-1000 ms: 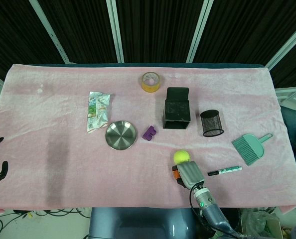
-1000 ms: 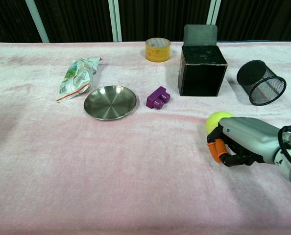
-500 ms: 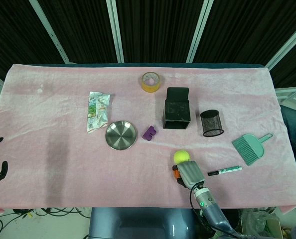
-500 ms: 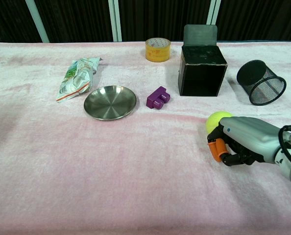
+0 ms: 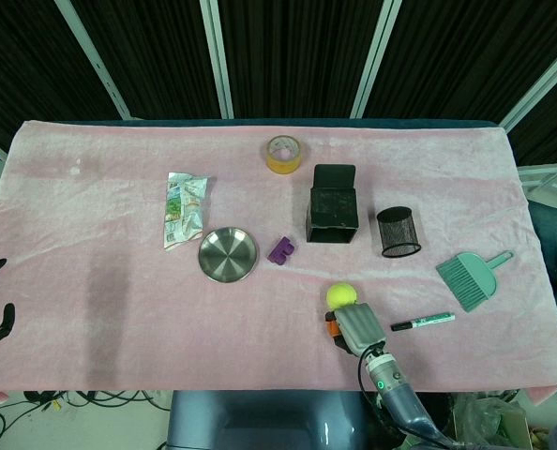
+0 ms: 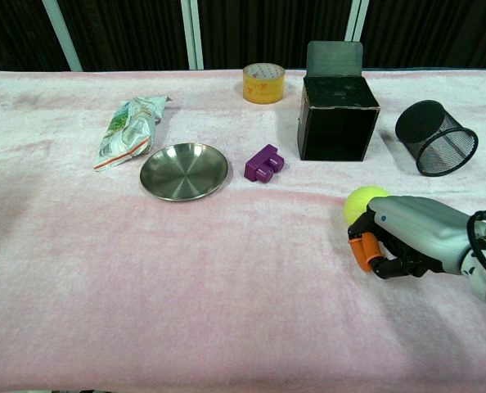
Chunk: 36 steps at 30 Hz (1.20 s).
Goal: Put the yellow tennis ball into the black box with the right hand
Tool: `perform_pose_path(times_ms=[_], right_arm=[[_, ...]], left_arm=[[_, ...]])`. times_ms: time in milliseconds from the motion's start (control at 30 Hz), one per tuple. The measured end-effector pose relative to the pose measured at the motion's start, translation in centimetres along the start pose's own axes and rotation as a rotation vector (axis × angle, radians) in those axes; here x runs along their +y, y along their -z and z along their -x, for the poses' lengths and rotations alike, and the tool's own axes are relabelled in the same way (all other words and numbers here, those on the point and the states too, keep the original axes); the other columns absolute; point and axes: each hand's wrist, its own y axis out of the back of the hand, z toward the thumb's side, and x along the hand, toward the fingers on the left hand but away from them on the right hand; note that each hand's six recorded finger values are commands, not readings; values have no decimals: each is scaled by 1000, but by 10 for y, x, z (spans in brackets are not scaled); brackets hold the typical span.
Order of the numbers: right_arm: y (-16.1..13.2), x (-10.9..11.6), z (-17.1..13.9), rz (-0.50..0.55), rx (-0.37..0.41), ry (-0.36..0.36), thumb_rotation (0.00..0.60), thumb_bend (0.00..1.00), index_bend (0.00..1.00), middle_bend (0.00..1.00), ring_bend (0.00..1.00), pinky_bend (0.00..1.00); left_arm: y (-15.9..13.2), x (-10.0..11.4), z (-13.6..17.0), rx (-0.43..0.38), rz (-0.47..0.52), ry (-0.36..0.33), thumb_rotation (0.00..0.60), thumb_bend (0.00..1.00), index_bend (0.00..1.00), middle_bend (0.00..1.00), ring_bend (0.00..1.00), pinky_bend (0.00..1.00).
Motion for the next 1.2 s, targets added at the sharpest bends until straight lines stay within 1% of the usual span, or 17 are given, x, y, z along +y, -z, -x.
perform_pose_path(times_ms=[400,733,967,1200], right_arm=[[7,-11,19,-26,2,-25,600,750,1000,872,875,1000],[0,4,45,-34,15,9,600,750,1000,872,875,1000],[-5,7,64,-17,5,-11,600,751,1000,872,875,1000],[-7,19,84,18,-22,7,600,750,1000,871,875,1000]], left_arm=[[1,2,-1,3,4,-5,600,485,134,73,16,0],[2,2,-2,7,4,-8,600,485,134,73,17,0],[3,3,-3,10,4,-10,600,485,134,73,16,0],[4,4,-4,16,8,-13,600,485,134,73,17,0]])
